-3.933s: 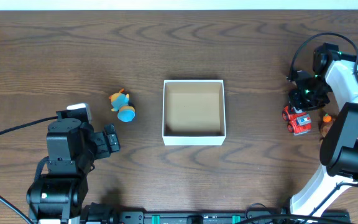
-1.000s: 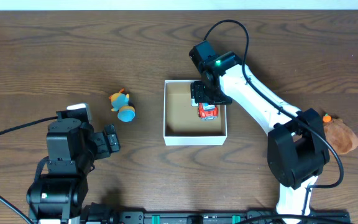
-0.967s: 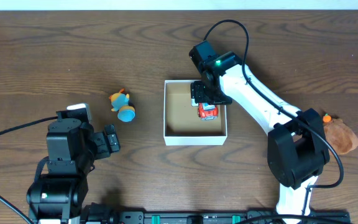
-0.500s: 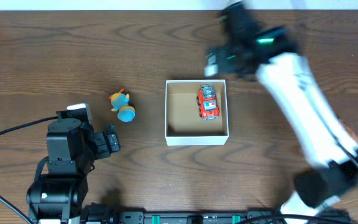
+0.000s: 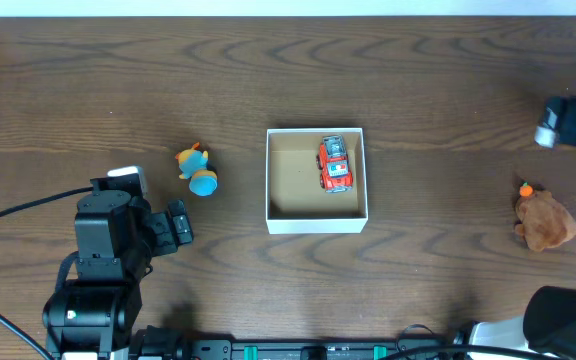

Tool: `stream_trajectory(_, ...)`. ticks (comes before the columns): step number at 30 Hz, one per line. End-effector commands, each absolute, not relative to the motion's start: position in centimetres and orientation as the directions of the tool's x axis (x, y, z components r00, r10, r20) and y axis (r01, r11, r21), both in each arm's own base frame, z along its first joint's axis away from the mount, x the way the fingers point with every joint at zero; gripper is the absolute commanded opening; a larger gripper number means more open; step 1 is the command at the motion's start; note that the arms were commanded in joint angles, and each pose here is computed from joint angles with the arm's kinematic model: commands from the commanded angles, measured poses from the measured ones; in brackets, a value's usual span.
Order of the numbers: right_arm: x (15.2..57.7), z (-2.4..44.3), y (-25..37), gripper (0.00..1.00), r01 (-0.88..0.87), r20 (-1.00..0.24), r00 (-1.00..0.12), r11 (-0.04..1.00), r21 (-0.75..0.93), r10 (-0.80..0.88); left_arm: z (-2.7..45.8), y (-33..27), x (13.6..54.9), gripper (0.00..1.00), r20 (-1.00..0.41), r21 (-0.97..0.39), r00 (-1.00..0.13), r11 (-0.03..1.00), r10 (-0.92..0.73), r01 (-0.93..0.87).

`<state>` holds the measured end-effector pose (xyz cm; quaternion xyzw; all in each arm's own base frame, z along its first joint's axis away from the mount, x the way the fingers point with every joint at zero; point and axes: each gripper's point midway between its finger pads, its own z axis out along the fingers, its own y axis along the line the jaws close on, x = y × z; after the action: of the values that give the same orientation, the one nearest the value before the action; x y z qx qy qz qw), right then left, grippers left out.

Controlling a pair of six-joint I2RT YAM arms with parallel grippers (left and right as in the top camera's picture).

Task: Pack container
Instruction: 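Move the right gripper to the brown plush bear and grasp it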

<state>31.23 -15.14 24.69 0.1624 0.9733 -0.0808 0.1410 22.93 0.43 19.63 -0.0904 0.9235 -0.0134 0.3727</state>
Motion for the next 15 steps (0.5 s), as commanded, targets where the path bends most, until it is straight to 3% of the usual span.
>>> stream_trajectory(1,29.6,21.4,-17.4,0.99,0.242,-0.208,-0.955,0.961,-0.133,0.212,20.5,0.6,23.1,0.98,-0.700,-0.099,-0.689,0.982,-0.186,-0.164)
stream_trajectory(8,27.3,13.4,-19.8,0.99,0.288,-0.125,-0.954,0.950,-0.118,0.273,20.5,0.5,23.1,0.98,-0.700,-0.099,-0.689,0.981,-0.186,-0.164)
stream_trajectory(15,25.7,8.0,-19.0,0.99,0.109,-0.056,-0.993,0.987,-0.118,0.103,20.5,0.5,23.1,0.98,-0.700,-0.099,-0.689,0.981,-0.186,-0.164)
